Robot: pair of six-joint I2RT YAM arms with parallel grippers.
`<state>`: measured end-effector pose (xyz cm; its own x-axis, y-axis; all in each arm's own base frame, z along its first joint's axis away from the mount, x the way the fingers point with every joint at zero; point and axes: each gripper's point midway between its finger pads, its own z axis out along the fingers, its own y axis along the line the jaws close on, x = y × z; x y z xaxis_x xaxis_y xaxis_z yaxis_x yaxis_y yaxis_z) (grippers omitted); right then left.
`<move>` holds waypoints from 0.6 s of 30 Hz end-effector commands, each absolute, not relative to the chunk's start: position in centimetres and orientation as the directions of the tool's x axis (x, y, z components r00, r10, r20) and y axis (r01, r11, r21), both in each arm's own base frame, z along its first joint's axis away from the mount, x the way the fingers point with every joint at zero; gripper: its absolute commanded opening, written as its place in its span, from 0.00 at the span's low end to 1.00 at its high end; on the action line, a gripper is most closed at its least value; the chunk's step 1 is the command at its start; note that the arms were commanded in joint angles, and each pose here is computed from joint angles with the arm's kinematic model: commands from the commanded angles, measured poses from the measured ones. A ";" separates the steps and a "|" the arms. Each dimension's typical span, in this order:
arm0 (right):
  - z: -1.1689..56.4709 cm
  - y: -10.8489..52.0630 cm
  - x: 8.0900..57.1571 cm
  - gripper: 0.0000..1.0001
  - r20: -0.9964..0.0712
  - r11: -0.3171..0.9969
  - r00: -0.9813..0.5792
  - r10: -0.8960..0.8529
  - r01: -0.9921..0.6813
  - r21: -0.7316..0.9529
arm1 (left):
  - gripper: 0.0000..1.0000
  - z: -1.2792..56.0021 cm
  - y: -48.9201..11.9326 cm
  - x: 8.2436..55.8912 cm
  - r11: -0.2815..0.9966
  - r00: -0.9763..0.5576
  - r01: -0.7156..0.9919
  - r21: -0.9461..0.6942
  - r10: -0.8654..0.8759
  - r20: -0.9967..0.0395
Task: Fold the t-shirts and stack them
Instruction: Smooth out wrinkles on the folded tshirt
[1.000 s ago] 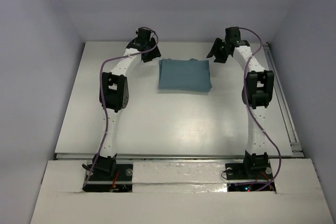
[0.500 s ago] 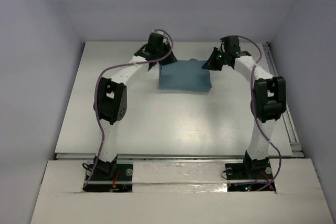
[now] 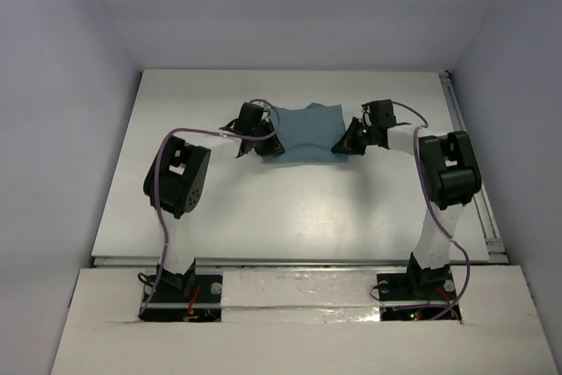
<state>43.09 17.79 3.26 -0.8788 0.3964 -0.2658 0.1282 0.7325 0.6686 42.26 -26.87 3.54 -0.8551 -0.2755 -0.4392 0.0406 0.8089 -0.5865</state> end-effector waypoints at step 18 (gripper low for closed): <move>11.5 18.8 52.8 0.00 -0.377 0.668 -0.830 0.412 -0.007 0.744 | 0.05 11.5 -27.7 51.6 0.806 -0.778 0.085 -0.586 -0.314 -0.544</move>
<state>51.77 17.42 11.70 -0.8098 0.4050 -0.4244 -0.0012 0.7223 0.6916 51.32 -27.75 15.84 -0.7096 -0.3290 -0.6231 0.1394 0.8013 -0.5818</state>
